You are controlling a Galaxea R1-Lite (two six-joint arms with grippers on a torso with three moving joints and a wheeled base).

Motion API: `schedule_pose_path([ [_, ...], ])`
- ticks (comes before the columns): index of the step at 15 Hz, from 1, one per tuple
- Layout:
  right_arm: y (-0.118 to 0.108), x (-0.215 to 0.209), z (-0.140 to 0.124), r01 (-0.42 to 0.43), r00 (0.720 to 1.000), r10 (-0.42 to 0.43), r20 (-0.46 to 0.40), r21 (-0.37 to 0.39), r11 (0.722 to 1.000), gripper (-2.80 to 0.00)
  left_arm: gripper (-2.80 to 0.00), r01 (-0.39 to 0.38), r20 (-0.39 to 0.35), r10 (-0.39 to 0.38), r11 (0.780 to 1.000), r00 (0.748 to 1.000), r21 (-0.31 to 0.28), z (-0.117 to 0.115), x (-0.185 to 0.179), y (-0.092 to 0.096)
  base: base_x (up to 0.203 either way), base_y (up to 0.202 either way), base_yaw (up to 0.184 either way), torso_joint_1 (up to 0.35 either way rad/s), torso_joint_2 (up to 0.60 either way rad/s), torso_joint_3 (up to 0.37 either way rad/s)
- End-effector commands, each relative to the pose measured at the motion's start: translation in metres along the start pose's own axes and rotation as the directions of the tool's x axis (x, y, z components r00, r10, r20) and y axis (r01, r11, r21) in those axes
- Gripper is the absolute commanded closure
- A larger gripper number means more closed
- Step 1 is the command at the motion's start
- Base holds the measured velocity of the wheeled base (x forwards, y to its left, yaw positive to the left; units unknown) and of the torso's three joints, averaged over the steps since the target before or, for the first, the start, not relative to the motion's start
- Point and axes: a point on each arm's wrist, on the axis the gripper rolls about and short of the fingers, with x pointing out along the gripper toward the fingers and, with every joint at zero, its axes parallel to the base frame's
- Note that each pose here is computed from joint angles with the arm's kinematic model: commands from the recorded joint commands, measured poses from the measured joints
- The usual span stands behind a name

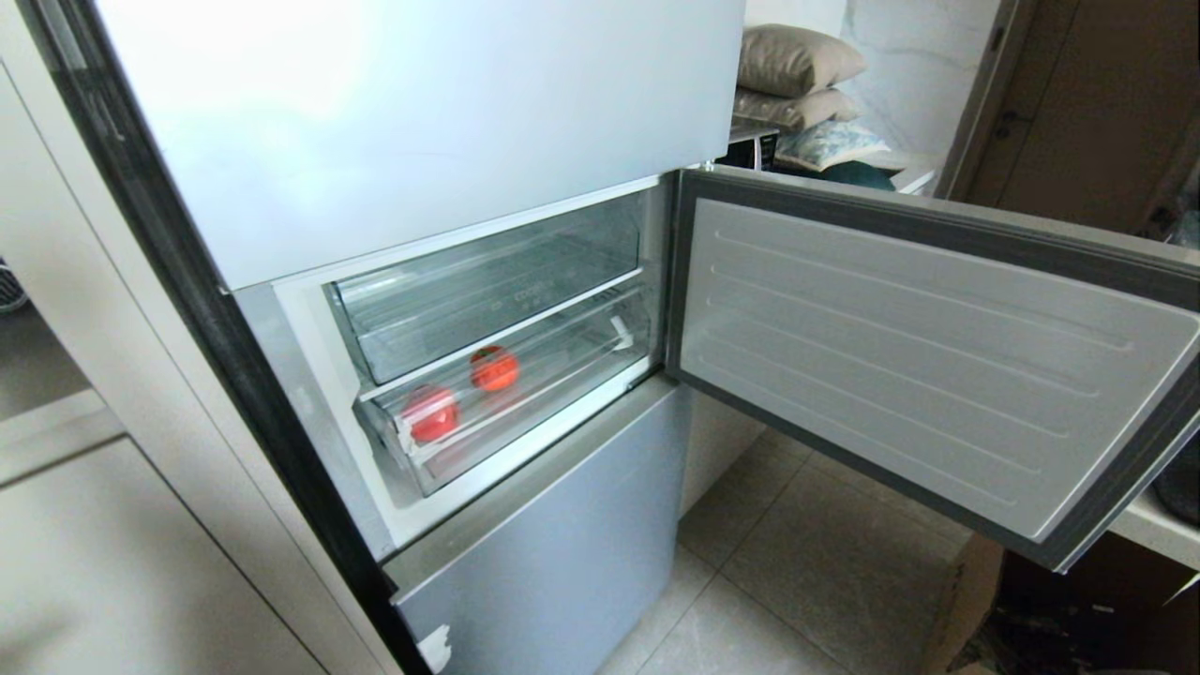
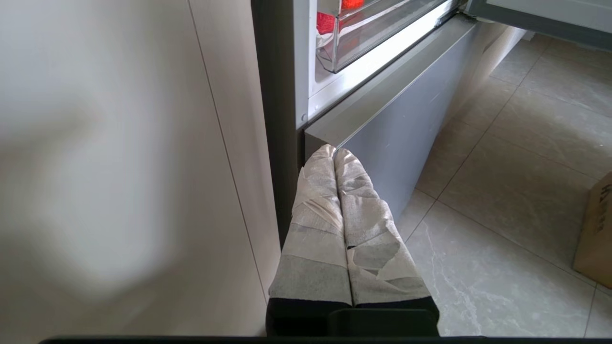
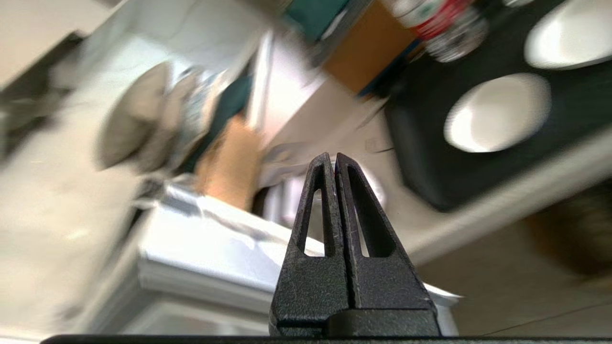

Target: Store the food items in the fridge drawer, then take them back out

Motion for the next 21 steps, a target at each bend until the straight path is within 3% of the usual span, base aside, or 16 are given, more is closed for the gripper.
schedule_pose_path([
  [1,-0.020,0.044,0.001,0.029,0.994,-0.021,-0.105,0.078,0.997,0.00,0.00,0.000,0.000,0.000,1.000,1.000,-0.001,0.000,0.000,0.000,0.000,0.000,0.000,0.000,0.00,0.000],
  [3,-0.017,0.073,-0.008,-0.007,0.977,0.033,-0.212,0.121,0.993,0.00,0.00,0.000,0.000,0.000,1.000,1.000,-0.001,0.000,0.000,0.000,0.000,0.000,0.000,0.000,0.00,0.000],
  [5,-0.010,0.099,-0.030,-0.029,0.942,0.078,-0.327,0.154,0.988,0.00,0.00,0.000,0.000,0.000,1.000,1.000,-0.001,0.000,0.000,0.000,0.000,0.000,0.000,0.000,0.00,0.000],
  [10,0.004,0.124,-0.053,-0.078,0.882,0.164,-0.441,0.205,0.976,0.00,0.00,0.000,0.000,0.000,1.000,1.000,-0.001,0.000,0.000,0.000,0.000,0.000,0.000,0.000,0.00,0.000],
  [13,0.009,0.117,-0.052,-0.106,0.844,0.216,-0.490,0.242,0.964,0.00,0.00,0.000,0.000,0.000,1.000,1.000,-0.001,0.000,0.000,0.000,0.000,0.000,0.000,0.000,0.00,0.000],
  [17,0.017,0.082,-0.055,-0.164,0.748,0.308,-0.588,0.286,0.944,0.00,0.00,0.000,0.000,0.000,1.000,1.000,-0.001,0.000,0.000,0.000,0.000,0.000,0.000,0.000,0.00,0.000],
  [19,0.022,0.052,-0.055,-0.193,0.731,0.333,-0.595,0.289,0.938,0.00,0.00,0.000,0.000,0.000,1.000,1.000,-0.001,0.000,0.000,0.000,0.000,0.000,0.000,0.000,0.00,0.000],
  [21,0.036,0.014,-0.049,-0.277,0.725,0.388,-0.569,0.274,0.921,0.00,0.00,0.000,0.000,0.000,1.000,1.000,-0.001,0.000,0.000,0.000,0.000,0.000,0.000,0.000,0.00,0.000],
])
